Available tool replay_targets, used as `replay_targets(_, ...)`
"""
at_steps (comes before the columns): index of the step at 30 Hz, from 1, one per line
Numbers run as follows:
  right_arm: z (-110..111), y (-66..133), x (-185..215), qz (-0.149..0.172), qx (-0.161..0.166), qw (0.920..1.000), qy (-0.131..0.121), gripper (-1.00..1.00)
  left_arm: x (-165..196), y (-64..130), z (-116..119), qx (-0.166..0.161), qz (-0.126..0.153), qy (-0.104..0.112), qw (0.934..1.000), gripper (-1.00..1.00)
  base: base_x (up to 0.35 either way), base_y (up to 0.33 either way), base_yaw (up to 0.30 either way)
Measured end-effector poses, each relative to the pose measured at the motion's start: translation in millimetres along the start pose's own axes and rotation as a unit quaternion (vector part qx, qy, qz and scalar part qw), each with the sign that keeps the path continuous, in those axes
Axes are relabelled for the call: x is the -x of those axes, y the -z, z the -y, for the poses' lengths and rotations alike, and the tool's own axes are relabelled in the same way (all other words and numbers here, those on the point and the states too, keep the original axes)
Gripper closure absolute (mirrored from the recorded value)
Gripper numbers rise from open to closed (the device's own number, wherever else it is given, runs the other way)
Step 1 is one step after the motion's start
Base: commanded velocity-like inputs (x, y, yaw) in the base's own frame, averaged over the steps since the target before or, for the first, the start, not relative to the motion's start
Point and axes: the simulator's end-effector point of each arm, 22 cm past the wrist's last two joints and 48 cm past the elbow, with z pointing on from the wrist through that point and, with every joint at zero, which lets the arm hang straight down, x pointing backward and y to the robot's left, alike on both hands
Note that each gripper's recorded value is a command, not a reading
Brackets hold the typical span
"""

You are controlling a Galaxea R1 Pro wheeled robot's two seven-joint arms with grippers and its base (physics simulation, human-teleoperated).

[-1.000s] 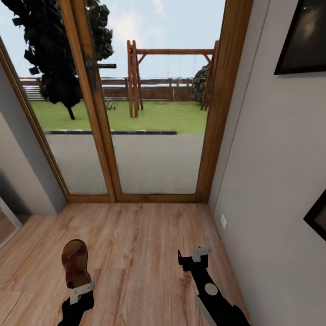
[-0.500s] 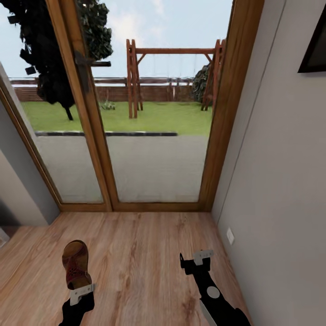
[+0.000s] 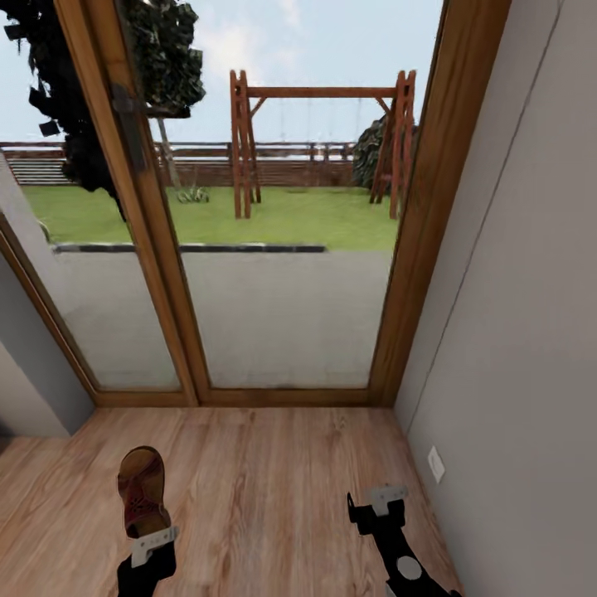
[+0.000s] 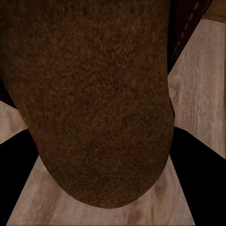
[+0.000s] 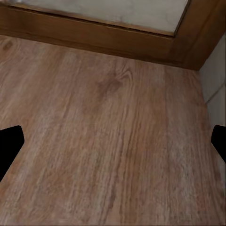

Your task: Pick up the two gym shoes and the two sandals from the corridor floor and place them onto the hallstand (shoe rack) in the corridor, making sure they are on the rack and not on the floor. Arrange them so the two gym shoes are next to each other and the two sandals are next to each other.

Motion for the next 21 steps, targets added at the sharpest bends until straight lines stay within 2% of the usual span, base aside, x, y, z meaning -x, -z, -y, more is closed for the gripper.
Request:
replay_targets(2,12.1,2.1,-8.8,0.000,-0.007,1.0000,0.005,-1.00,-0.6,0.1,-1.1,0.002,0.000,0.003,1.0000,1.00,0.338,0.000,0.000)
replay_targets(6,25.2,7.6,-30.2,-0.012,-0.015,0.9998,0.011,-1.00,10.5,1.8,-2.2,0.002,0.030,0.000,0.9995,1.00,0.338,0.000,0.005)
replay_targets(11,27.1,13.2,-52.4,-0.035,-0.016,0.9991,0.015,-1.00,2.8,5.7,-6.3,0.004,0.028,-0.003,0.9996,1.00,0.329,0.065,0.148)
replay_targets(15,27.3,14.4,-56.9,-0.040,-0.017,0.9989,0.016,-1.00,1.6,6.2,-8.0,0.005,0.027,-0.004,0.9996,1.00,0.276,0.165,0.256)
replay_targets(21,26.7,16.2,-64.0,-0.048,-0.017,0.9986,0.016,-1.00,-16.5,9.9,-2.4,-0.003,0.008,-0.008,0.9999,1.00,0.060,0.045,0.277)
